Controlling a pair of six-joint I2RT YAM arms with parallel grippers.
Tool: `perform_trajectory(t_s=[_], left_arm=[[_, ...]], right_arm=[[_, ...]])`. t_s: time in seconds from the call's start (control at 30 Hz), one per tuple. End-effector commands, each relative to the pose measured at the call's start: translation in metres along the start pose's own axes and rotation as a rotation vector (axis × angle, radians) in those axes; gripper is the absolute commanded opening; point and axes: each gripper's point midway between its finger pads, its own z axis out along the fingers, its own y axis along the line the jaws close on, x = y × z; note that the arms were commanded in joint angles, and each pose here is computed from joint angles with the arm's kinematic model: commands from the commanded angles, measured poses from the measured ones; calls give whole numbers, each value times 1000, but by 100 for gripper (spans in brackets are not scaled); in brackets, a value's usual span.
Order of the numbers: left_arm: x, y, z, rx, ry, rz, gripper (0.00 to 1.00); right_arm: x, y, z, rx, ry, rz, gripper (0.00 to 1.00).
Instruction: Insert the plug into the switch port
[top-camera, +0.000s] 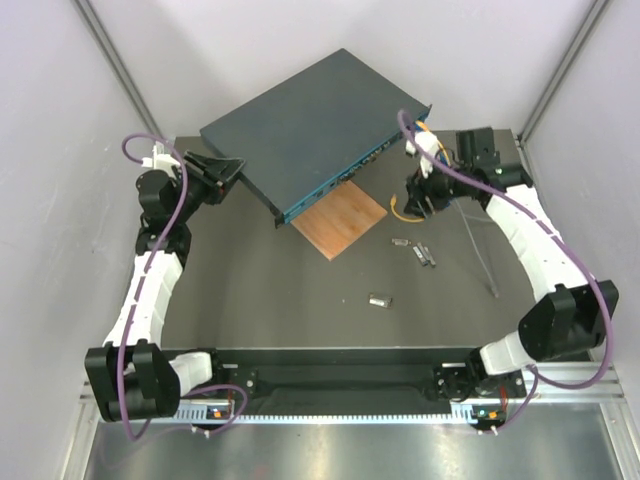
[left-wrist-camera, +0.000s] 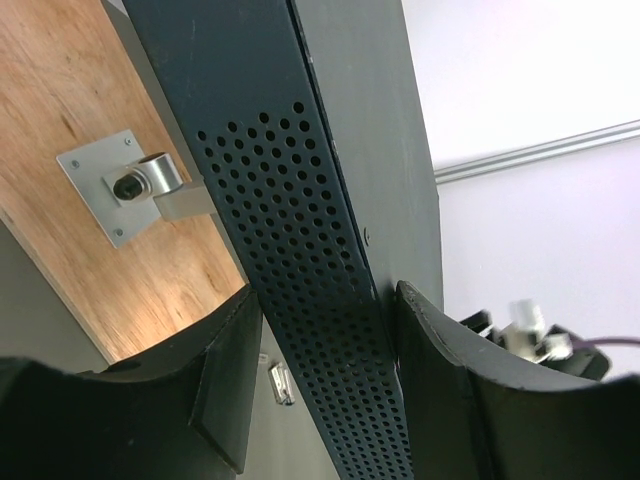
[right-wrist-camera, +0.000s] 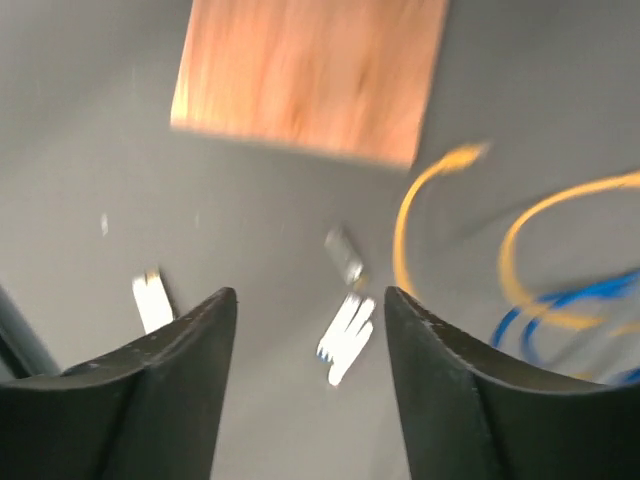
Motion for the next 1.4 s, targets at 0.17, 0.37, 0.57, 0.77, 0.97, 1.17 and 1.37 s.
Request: perform_trajectory(t_s=[0.17,0.37,0.57,0.77,0.97,1.17,1.37], left_arm=[[-17,-57,3,175,-32,224,66],[-22,-72,-8,194,-51,255,82],[-27,-75,-17,188,-75,277,81],[-27,-74,-16,191,-71,273,83],[-25,-72,-13,198,-63,269,87],[-23,-67,-11,197,-58,272,95],[-23,-67,-12,196,-57,282,96]], right_arm=[[95,61,-12,-180,199,-184,66],[141,115,39,-238,299,-295,55],[140,109,77,-119,314,-322,38],[134,54,89,-29,299,-318,50],[131,-2,95,-22,265,-268,54],[123,-16,118,-66,274,-250,54],[132,-22,136,-97,321,-236,49]])
